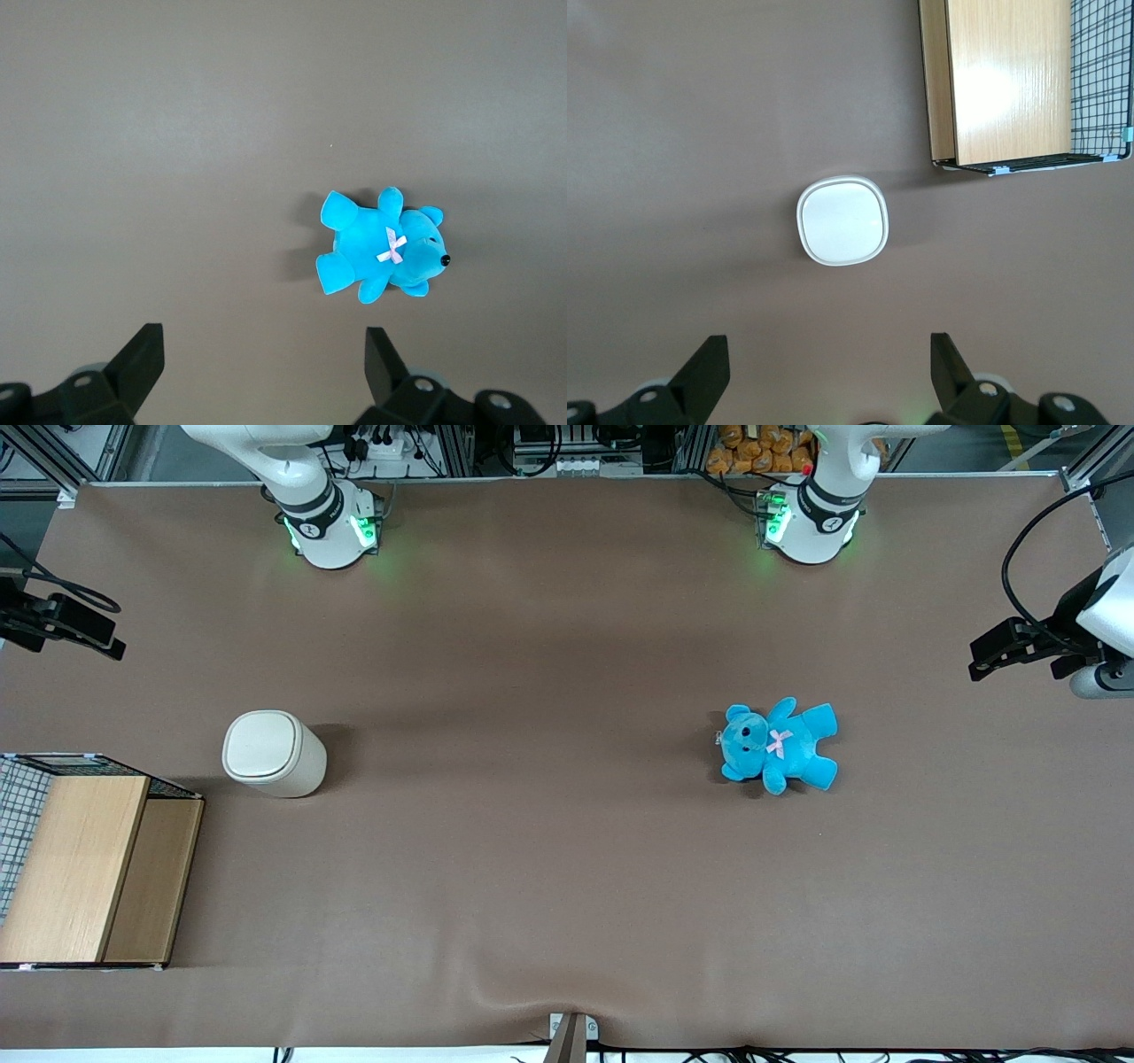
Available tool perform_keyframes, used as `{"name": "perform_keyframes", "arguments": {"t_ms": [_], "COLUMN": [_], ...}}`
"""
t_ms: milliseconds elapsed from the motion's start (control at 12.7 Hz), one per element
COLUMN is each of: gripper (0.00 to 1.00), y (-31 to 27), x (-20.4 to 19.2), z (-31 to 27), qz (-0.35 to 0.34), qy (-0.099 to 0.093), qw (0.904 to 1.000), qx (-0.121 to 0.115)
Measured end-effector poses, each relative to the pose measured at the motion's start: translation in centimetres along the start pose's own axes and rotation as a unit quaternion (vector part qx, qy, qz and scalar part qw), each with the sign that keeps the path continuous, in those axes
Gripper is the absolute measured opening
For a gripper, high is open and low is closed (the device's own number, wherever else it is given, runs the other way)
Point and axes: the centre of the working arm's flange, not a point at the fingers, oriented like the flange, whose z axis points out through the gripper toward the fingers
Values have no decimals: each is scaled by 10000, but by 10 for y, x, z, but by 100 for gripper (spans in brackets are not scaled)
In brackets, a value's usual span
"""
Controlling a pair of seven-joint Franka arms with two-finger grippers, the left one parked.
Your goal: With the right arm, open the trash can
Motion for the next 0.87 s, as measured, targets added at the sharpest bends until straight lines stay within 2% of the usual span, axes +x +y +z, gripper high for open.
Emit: {"name": "perform_keyframes", "arguments": {"t_ms": [236,315,551,708,865], "gripper": [100,91,52,30,4], "y": [1,3,12,19,20], "x": [6,8,16,23,31], "z": [28,41,87,126,162], "qz": [13,37,122,165,147], "qy": [-304,-439,-916,-1231,-1323], "qw": [9995,9990,9957,9922,9911], "qx": [-31,-43,-80,-96,-101]}}
